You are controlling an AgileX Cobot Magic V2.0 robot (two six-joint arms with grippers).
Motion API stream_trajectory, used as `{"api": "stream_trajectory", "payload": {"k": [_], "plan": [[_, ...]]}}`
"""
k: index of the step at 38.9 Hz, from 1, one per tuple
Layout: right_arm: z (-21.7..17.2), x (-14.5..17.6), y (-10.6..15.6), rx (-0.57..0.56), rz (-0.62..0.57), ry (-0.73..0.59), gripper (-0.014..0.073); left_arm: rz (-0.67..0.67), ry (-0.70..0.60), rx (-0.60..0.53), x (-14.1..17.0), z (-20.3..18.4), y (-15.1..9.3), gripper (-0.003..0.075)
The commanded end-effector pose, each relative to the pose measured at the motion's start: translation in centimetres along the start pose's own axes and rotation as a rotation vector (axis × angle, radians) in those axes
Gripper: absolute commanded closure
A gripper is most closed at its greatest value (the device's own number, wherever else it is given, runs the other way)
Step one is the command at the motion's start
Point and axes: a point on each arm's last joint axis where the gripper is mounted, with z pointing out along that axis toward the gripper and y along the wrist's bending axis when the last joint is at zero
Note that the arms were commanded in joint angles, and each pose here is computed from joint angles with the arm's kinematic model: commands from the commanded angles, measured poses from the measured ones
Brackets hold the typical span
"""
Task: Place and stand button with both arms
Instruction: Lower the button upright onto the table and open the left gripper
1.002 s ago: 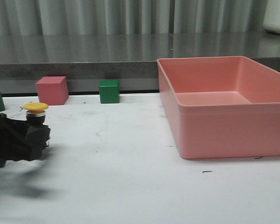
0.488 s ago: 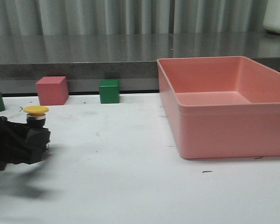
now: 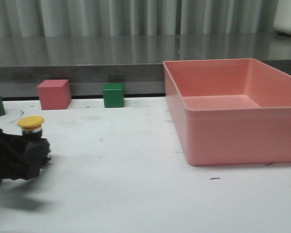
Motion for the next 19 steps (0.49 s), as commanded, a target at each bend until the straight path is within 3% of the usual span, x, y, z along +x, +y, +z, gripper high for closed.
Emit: {"api": "stream_trajectory", "payload": {"k": [1, 12, 19], "plan": [[-0.2, -1.7, 0.1, 0.001, -0.016, -0.111, 0.0666, -0.001, -0.209, 0.001, -2.3, -0.4, 0.0, 0.0307], [-0.2, -1.7, 0.1, 0.001, -0.016, -0.111, 0.0666, 0.006, -0.264, 0.004, -3.7, -1.2, -0.1, 0.0214], [-0.2, -1.7, 0.1, 0.001, -0.016, -0.111, 0.0666, 0.036, -0.353, 0.035, -6.2, -3.0, -0.6, 0.0212]]}}
